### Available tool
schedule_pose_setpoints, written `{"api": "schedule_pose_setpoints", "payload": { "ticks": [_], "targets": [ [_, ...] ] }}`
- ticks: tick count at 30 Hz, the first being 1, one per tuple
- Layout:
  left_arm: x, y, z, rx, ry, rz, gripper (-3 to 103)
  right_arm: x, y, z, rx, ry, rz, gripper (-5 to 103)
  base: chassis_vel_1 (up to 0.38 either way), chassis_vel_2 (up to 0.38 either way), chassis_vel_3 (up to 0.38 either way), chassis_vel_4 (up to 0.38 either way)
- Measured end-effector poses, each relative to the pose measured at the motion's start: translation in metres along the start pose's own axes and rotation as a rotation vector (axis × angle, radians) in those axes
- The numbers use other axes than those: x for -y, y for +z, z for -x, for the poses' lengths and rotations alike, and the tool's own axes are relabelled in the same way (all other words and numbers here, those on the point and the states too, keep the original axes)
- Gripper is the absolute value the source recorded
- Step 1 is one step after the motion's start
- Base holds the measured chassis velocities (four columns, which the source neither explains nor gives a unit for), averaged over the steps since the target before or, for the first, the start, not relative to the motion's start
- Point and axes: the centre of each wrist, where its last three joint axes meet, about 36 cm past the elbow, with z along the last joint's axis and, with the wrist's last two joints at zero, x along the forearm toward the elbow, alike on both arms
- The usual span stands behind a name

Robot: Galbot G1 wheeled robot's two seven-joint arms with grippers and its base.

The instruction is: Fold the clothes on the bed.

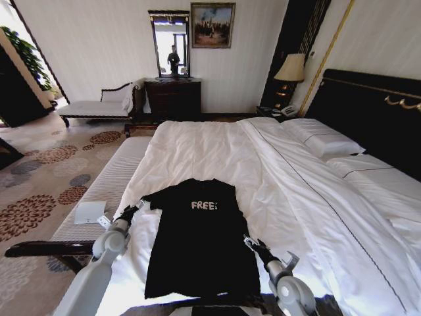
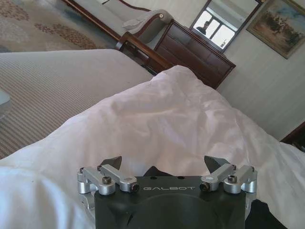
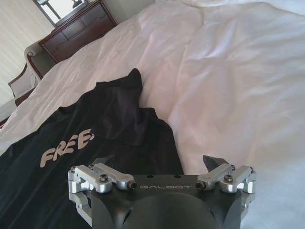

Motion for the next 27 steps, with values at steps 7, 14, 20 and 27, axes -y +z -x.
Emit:
{"api": "schedule_pose_setpoints", "payload": {
  "ticks": [7,14,20,27],
  "targets": [
    [-0.009,0.006,0.037,-0.042,0.002,-0.022,99,0.004,-0.010,-0.015,0.020,0.018,-0.010,100,0.000,0.000,0.000,0.000],
    [-0.022,0.021,0.059,-0.056,-0.012,0.007,94,-0.002,-0.013,-0.024,0.032,0.002,-0.012,100,0.000,0.000,0.000,0.000],
    [-0.021,0.034,0.075,-0.069,-0.016,0.031,92,-0.004,-0.013,-0.026,0.033,0.002,-0.010,100,0.000,0.000,0.000,0.000],
    [-0.013,0.038,0.081,-0.067,-0.001,0.042,88,-0.004,-0.013,-0.030,0.036,0.006,-0.008,100,0.000,0.000,0.000,0.000]
  ]
}}
